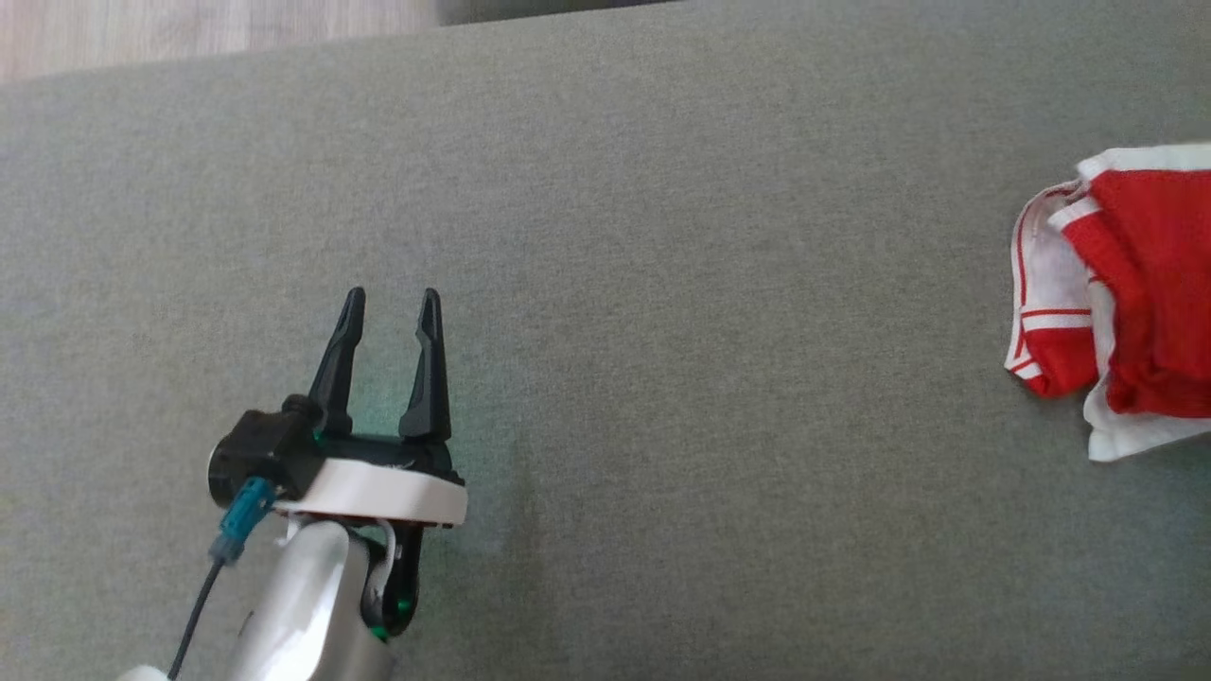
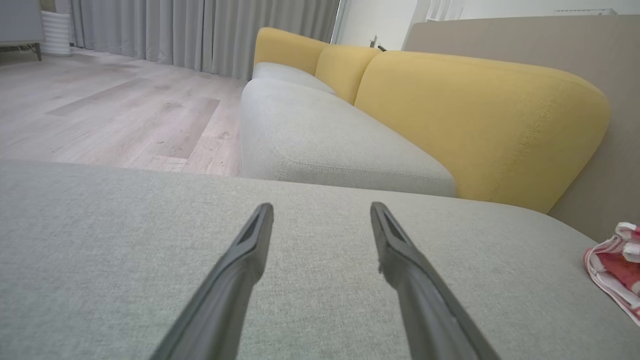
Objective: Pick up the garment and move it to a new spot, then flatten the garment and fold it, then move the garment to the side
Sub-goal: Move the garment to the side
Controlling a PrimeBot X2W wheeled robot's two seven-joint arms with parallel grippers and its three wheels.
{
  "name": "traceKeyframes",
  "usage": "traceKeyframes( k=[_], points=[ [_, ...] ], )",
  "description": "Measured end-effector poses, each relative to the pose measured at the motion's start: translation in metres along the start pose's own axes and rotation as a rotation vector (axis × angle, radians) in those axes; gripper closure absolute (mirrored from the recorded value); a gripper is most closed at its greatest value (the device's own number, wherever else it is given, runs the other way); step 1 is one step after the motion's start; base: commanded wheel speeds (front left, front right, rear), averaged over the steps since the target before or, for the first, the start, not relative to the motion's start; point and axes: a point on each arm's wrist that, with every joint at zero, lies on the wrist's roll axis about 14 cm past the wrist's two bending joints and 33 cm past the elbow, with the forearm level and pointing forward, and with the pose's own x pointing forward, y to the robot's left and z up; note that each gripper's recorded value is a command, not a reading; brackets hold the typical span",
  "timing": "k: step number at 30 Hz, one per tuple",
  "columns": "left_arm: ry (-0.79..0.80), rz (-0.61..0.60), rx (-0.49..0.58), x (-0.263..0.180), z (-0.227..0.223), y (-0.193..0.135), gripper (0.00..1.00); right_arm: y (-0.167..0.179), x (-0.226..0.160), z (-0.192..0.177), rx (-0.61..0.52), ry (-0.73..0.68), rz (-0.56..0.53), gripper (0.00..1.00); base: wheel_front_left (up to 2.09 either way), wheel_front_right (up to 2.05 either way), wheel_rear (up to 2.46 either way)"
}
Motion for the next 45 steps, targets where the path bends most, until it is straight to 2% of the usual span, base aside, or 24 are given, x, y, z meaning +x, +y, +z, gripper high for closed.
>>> traceKeyframes(
  k=[6,10,15,19,21,24,28,32,33,36,45],
  points=[
    [-0.035,-0.013,0.009,-0.003,0.014,-0.006,0.00,-0.005,-0.022,0.054,0.038,-0.190,-0.041,0.00,0.00,0.00,0.00],
    [-0.072,-0.005,0.018,-0.008,0.029,-0.008,0.00,0.011,-0.057,0.123,0.100,-0.477,-0.017,0.00,0.00,0.00,0.00],
    [-0.110,0.013,0.024,-0.021,0.043,-0.005,0.00,0.038,-0.108,0.187,0.281,-0.783,0.048,0.00,0.00,0.00,0.00],
    [-0.154,0.036,0.025,-0.033,0.057,-0.002,0.00,0.055,-0.146,0.216,0.487,-0.966,0.115,0.00,0.00,0.00,0.00],
    [-0.163,0.042,0.028,-0.040,0.060,-0.002,0.00,0.064,-0.157,0.217,0.587,-1.010,0.142,0.00,0.00,0.00,0.00],
    [-0.168,0.061,0.029,-0.052,0.061,0.002,0.00,0.086,-0.164,0.204,0.679,-1.023,0.193,0.00,0.00,0.00,0.00],
    [-0.163,0.080,0.027,-0.067,0.057,0.005,0.00,0.122,-0.161,0.174,0.722,-0.968,0.260,0.00,0.00,0.00,0.00],
    [-0.164,0.089,0.025,-0.077,0.056,0.006,0.00,0.150,-0.157,0.146,0.813,-0.909,0.327,0.00,0.00,0.00,0.00],
    [-0.159,0.094,0.022,-0.081,0.053,0.006,0.00,0.165,-0.155,0.134,0.816,-0.868,0.353,0.00,0.00,0.00,0.00],
    [-0.152,0.111,0.005,-0.083,0.050,0.009,0.00,0.181,-0.153,0.121,0.796,-0.823,0.375,0.00,0.00,0.00,0.00],
    [-0.128,0.131,0.000,-0.083,0.042,0.013,0.00,0.178,-0.156,0.125,0.784,-0.844,0.369,0.00,0.00,0.00,0.00]
  ],
)
